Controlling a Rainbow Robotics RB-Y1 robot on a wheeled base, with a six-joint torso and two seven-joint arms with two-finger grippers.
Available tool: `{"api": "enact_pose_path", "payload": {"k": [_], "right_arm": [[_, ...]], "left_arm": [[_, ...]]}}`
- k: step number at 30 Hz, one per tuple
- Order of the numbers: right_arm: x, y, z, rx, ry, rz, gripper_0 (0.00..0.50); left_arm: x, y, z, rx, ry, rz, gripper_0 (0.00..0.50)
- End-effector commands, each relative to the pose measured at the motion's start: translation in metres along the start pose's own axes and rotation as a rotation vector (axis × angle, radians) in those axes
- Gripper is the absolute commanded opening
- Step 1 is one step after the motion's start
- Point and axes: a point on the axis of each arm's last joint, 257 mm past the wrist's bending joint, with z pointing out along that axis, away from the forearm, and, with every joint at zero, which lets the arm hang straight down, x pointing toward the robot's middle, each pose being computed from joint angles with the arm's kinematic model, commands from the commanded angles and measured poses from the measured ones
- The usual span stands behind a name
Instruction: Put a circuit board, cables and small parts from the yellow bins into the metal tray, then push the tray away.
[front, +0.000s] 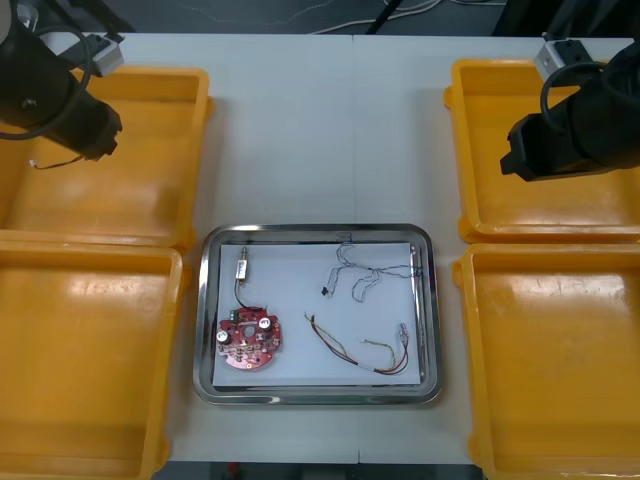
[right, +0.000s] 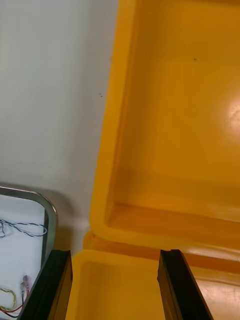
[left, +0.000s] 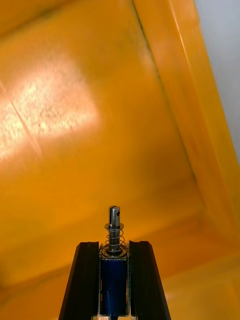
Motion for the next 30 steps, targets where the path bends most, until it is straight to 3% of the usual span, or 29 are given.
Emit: {"api": "enact_pose_path", "payload": {"k": [1, 7, 13, 23, 30], "right_arm": [[0.007, -0.039, -0.02, 0.039, -0.033, 0.064, 0.5], [0.028, -0.06, -0.033, 0.019, -0.033, 0.112, 0.5], [0.055, -0.084, -0.038, 0.053, -0.021, 0.152, 0.5], [0.09, -0.115, -0.038, 0.142, 0.009, 0.201, 0.5], [0.101, -0.118, -0.034, 0.145, 0.036, 0.211, 0.5]], "left_arm": [[0.026, 0.022, -0.032, -0.029, 0.002, 0.019, 0.0], [0.034, 0.022, -0.047, -0.051, -0.058, -0.011, 0.0], [0.04, 0.006, -0.06, -0.058, -0.116, -0.069, 0.0], [0.063, -0.035, -0.064, -0.023, -0.14, -0.177, 0.0], [0.081, -0.064, -0.057, -0.004, -0.118, -0.259, 0.0]]}}
